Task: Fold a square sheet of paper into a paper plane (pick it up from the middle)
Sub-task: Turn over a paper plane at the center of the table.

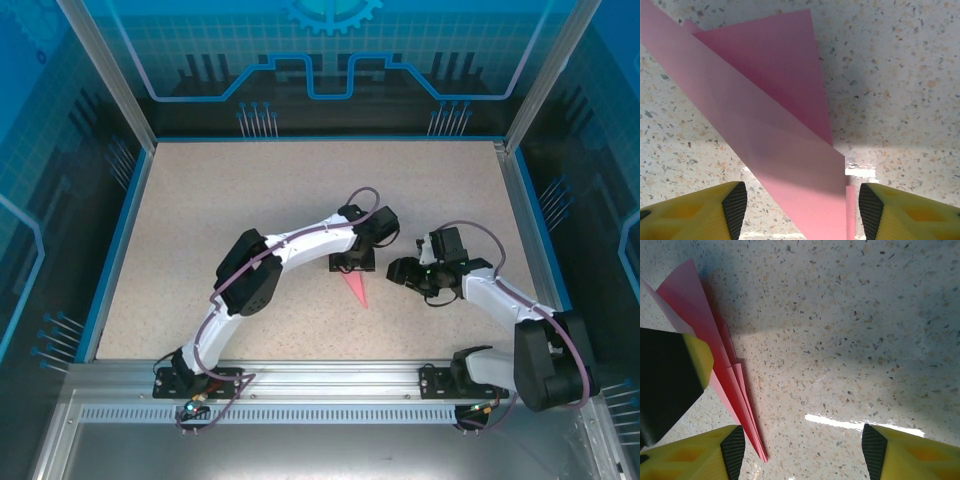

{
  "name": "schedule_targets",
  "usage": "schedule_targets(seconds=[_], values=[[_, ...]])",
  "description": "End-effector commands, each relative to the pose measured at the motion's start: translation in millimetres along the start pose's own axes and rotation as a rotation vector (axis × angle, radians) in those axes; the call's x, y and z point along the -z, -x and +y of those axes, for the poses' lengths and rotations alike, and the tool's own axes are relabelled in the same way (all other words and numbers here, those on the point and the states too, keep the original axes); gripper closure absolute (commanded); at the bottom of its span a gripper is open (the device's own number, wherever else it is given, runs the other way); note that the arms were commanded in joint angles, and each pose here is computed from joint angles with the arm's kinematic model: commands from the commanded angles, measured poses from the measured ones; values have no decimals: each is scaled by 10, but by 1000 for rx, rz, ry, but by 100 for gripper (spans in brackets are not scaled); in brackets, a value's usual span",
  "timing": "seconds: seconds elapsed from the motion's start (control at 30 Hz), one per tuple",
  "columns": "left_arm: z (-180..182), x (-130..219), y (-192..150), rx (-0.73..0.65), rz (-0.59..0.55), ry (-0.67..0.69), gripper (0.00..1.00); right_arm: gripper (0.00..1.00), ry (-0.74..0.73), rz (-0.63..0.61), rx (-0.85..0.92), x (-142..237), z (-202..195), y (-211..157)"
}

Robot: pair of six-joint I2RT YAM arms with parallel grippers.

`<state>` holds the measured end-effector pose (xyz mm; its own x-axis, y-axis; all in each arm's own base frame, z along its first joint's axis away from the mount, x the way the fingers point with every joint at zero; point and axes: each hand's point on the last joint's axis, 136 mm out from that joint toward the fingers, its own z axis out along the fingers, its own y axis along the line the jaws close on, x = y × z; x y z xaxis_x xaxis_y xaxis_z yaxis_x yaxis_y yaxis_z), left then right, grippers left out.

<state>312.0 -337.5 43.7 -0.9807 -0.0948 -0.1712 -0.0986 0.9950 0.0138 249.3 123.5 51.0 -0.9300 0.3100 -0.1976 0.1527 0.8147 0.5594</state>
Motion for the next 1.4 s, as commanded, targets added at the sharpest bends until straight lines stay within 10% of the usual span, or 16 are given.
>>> schedule_targets(seconds=[0.0, 0.83, 1.37], values=[[66, -9, -44, -31, 10, 66, 36, 33, 14, 11, -26, -18, -14, -5], [294, 263, -14, 7, -96, 27, 54, 35, 105, 114, 66, -226, 330, -71], [463, 174, -71, 51, -102, -80, 87, 39, 157, 223, 208, -509, 712, -220]])
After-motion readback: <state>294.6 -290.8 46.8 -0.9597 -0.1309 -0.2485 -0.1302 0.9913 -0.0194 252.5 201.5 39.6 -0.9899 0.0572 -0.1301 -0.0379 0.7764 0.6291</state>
